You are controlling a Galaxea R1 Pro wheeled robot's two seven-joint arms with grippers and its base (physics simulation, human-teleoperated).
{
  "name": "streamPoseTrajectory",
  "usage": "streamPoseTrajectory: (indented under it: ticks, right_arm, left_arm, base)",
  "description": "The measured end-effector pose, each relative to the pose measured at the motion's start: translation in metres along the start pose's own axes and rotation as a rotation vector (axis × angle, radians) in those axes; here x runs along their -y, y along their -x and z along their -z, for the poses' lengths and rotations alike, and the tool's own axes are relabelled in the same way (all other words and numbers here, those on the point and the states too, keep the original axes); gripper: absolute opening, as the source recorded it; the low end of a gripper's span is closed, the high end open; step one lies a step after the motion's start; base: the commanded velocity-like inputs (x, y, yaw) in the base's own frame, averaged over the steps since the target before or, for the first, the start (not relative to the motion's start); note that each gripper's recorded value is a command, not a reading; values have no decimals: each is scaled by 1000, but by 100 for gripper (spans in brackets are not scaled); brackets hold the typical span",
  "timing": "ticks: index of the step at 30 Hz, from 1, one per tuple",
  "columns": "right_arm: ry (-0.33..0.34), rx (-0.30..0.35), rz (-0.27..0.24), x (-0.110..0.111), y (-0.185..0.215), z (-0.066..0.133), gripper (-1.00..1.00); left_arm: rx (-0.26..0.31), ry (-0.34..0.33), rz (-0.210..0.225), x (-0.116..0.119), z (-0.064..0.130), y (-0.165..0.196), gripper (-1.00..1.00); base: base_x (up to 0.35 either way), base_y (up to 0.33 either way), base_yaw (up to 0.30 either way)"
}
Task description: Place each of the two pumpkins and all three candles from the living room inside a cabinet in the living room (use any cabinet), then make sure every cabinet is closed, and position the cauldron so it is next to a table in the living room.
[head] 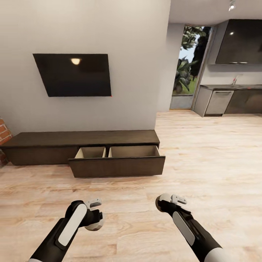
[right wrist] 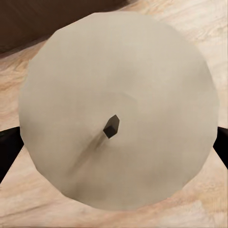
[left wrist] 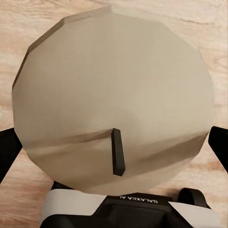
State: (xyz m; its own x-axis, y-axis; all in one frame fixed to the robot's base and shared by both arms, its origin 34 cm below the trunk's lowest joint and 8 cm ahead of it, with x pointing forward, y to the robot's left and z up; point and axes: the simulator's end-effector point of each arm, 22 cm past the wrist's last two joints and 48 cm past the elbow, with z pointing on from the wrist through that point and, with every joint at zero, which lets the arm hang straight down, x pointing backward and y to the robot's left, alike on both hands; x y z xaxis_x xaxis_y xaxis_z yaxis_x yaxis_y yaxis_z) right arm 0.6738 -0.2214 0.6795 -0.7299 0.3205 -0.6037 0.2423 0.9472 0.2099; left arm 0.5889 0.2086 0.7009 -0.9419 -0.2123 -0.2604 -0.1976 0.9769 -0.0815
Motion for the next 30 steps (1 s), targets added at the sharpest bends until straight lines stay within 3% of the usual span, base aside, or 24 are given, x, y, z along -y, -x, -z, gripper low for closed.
streamPoseTrajectory:
  ticks: [7, 13, 23, 30]
  right_arm:
    - [1, -9, 0, 1, -5, -2, -100]
    - [0, -12, 0, 1, -7, -3, -100]
    - [0, -13, 0, 1, -8, -3, -100]
    - [-1, -13, 0, 2, -8, -3, -100]
  left_arm:
    - [-7, 6, -5, -2, -3, -2, -100]
    - [-10, 4, -7, 0, -4, -3, -100]
    - [-9, 4, -7, 0, -3, -3, -100]
    - [-8, 5, -7, -1, -3, -3, -100]
  base:
    - [311, 0, 234]
    - [340, -2, 65]
    - [342, -55, -8]
    - [342, -3, -215]
